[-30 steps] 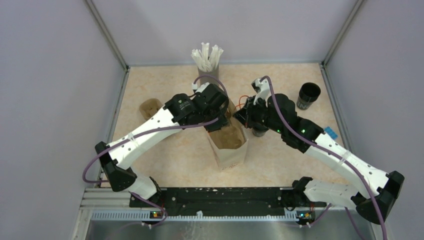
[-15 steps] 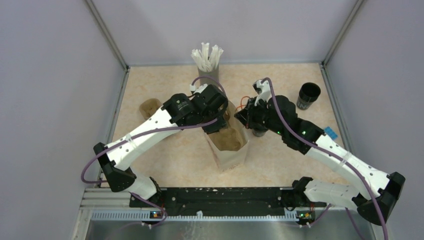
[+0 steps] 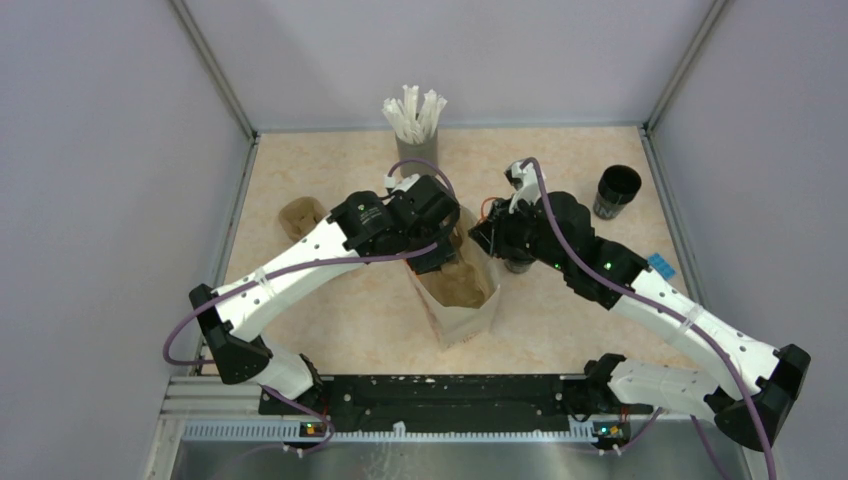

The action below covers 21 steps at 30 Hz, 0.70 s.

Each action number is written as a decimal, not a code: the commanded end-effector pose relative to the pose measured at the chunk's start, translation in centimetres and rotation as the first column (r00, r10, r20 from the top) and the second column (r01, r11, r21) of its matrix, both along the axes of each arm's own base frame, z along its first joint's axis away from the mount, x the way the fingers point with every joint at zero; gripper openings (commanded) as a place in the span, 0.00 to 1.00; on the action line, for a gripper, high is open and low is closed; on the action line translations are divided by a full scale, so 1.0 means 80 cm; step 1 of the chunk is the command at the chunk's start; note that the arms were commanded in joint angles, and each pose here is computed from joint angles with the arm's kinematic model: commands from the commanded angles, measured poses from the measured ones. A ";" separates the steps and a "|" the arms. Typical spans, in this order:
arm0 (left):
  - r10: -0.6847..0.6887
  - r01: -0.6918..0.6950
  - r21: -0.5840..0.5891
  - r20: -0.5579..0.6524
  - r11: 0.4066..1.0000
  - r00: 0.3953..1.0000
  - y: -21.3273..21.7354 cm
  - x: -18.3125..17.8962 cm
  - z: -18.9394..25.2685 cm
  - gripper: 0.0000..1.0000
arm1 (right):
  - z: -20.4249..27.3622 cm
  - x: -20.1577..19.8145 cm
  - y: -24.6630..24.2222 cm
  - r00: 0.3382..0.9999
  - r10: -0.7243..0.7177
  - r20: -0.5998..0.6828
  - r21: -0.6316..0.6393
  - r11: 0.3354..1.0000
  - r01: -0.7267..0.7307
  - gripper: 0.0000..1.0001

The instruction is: Pack the takeout coffee

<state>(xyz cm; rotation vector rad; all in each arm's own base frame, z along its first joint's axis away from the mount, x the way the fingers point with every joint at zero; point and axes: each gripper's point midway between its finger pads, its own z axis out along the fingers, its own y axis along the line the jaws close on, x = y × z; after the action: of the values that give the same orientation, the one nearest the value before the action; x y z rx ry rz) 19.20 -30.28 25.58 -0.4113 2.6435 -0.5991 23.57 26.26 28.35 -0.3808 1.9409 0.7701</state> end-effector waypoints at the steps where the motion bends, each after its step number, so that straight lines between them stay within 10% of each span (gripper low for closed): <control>1: -0.032 0.032 0.007 -0.020 0.999 0.999 0.001 -0.012 0.000 0.20 | 0.030 0.003 -0.005 0.998 -0.022 0.055 0.024 0.999 0.020 0.25; 8: -0.031 0.031 -0.006 -0.015 1.000 0.999 -0.002 -0.010 0.006 0.19 | 0.036 0.003 -0.005 0.998 -0.023 0.063 0.039 0.999 0.021 0.01; 21: -0.136 0.130 -0.136 -0.032 0.982 0.990 -0.026 -0.028 0.047 0.19 | 0.040 0.019 -0.019 0.990 -0.127 0.059 0.033 0.992 0.125 0.00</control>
<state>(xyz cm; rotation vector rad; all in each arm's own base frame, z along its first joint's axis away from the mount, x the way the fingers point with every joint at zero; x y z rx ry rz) 18.36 -31.03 28.81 -0.3508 2.6417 -0.7163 24.49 24.92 28.16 -0.3158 1.9532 0.6800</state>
